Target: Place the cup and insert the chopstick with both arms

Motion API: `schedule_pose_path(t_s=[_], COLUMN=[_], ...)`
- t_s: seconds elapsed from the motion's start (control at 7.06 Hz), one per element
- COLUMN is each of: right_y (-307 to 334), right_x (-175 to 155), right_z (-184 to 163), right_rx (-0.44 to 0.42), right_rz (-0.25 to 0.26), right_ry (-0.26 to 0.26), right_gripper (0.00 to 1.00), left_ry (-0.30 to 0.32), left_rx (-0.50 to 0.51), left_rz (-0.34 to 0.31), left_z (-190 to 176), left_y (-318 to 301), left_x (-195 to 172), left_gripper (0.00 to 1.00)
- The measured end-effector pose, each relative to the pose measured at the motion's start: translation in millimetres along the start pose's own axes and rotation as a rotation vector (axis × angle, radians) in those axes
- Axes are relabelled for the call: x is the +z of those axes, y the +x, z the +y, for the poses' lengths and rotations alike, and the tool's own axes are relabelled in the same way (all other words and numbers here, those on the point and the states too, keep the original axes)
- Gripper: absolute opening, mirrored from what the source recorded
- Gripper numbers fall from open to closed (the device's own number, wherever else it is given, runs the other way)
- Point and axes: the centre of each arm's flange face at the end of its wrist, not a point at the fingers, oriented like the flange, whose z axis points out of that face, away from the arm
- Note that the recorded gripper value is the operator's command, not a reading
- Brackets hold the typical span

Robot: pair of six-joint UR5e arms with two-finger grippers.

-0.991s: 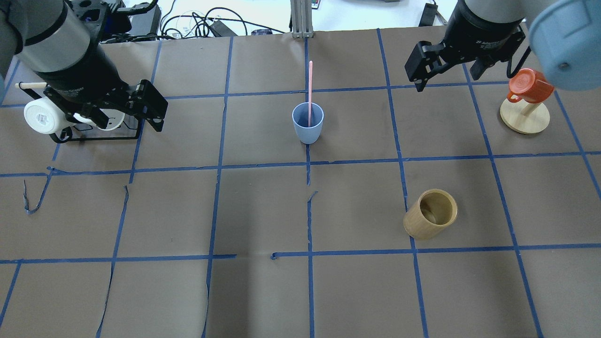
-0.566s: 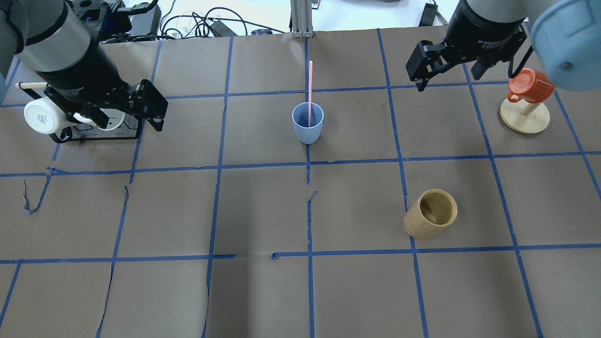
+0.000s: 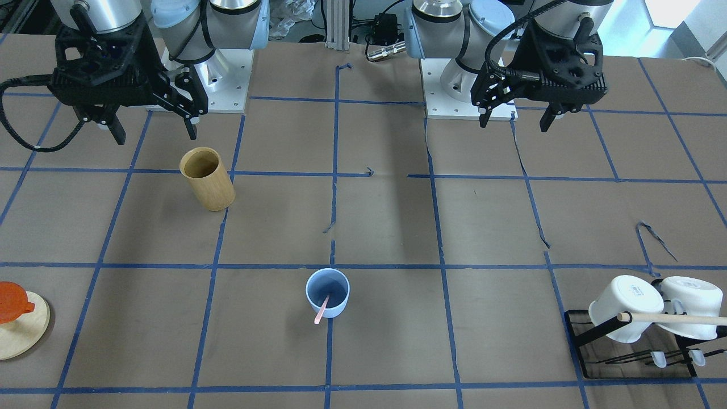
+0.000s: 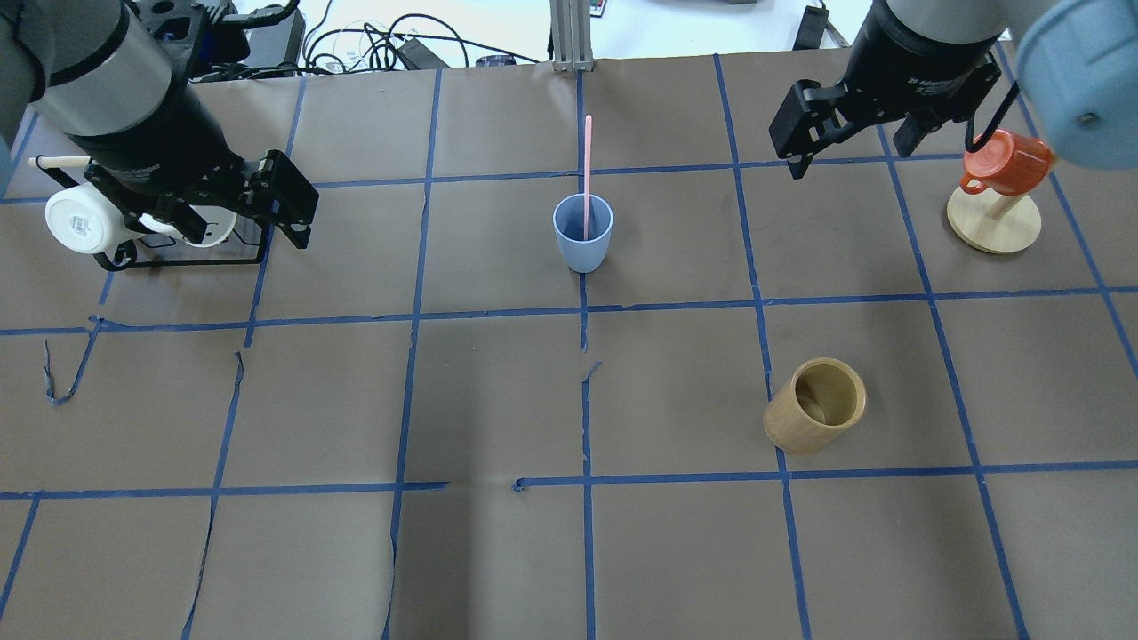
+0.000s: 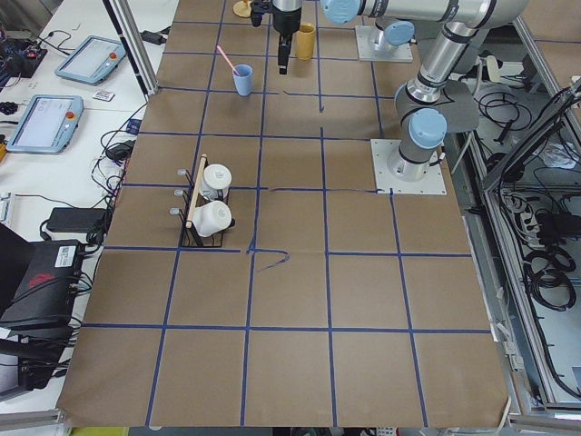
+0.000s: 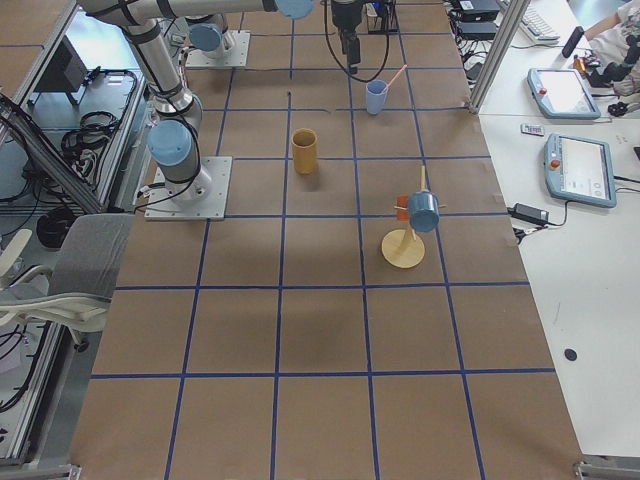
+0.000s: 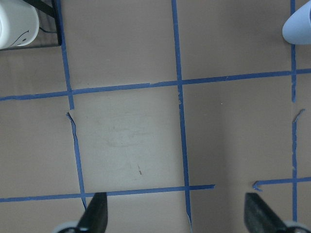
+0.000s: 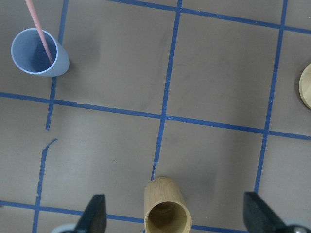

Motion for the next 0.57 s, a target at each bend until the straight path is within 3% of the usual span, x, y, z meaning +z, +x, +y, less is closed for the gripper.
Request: schedule_pose_path(t_s=[0.57], right_y=[-6.9], right_x=[-1.3], right_z=[1.2], right_rx=[0.038], right_rz=[-0.057], right_ry=[-0.002], right_gripper=[0.99], left_ry=[0.005], left_rx=[-0.031], left_rz=[0.009], left_z=[-2.3], left_y=[0.8], left_x=[-1.0], left_gripper=[1.0])
